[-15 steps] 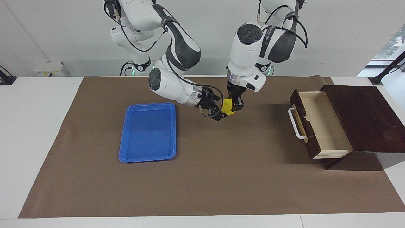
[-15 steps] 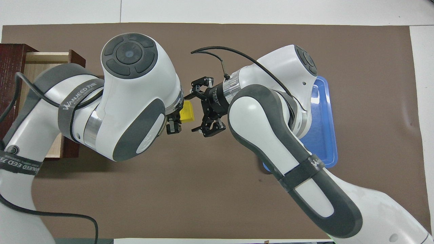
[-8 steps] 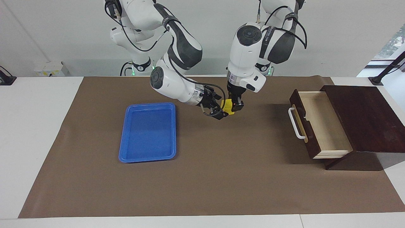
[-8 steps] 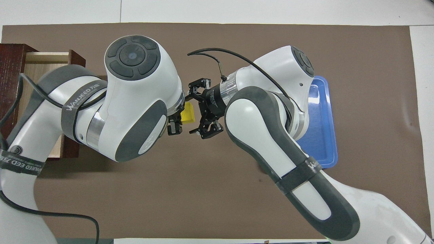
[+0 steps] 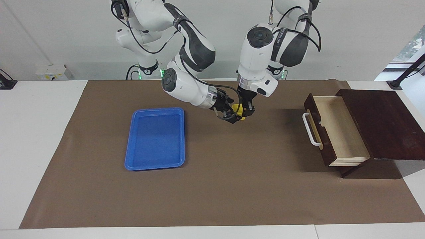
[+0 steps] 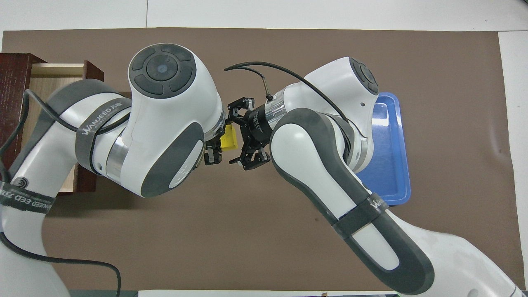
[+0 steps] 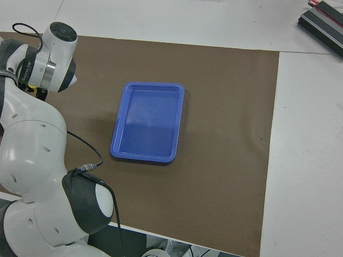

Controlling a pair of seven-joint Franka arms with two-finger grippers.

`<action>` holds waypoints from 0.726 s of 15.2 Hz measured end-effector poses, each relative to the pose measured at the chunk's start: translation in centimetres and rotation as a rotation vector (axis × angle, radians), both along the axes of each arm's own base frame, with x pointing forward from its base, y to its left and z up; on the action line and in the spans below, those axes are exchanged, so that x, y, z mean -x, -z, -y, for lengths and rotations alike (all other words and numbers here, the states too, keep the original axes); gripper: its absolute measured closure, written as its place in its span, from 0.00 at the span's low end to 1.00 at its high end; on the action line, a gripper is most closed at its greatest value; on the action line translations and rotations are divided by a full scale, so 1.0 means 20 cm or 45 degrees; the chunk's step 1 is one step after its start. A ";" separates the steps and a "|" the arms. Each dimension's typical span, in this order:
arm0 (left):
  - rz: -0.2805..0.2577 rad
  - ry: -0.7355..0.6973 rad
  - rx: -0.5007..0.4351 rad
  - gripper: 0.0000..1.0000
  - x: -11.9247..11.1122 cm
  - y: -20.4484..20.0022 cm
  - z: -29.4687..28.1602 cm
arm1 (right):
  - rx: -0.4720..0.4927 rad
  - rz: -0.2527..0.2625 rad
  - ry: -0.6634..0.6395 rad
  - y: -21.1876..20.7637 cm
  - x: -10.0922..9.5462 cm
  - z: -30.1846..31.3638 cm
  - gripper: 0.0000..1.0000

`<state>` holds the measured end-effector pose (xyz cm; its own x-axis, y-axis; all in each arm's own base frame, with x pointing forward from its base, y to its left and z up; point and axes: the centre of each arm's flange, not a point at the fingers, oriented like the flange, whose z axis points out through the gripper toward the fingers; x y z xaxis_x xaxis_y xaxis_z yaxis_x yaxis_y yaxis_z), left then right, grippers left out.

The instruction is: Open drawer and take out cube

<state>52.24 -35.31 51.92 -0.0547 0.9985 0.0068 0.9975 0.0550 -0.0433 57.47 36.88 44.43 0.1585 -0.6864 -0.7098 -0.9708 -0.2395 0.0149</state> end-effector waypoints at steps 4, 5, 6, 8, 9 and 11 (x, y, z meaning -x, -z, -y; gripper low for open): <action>-0.012 0.007 -0.004 0.45 0.01 0.01 0.01 | 0.005 -0.003 0.029 -0.01 -0.02 0.02 0.36; -0.012 -0.009 -0.005 0.45 0.02 0.01 0.02 | 0.011 -0.012 0.044 -0.01 -0.02 0.02 0.41; -0.012 -0.013 -0.005 0.45 0.02 0.02 0.02 | 0.020 -0.006 0.040 -0.02 -0.02 0.02 0.44; -0.012 -0.024 -0.005 0.45 0.02 0.02 0.02 | 0.043 0.007 0.031 -0.02 -0.02 0.01 0.44; -0.011 -0.027 -0.005 0.45 0.02 0.02 0.02 | 0.048 0.010 0.030 -0.03 -0.02 0.01 0.44; -0.009 -0.028 -0.004 0.45 0.02 0.02 0.02 | 0.049 0.013 0.029 -0.03 -0.02 0.01 0.44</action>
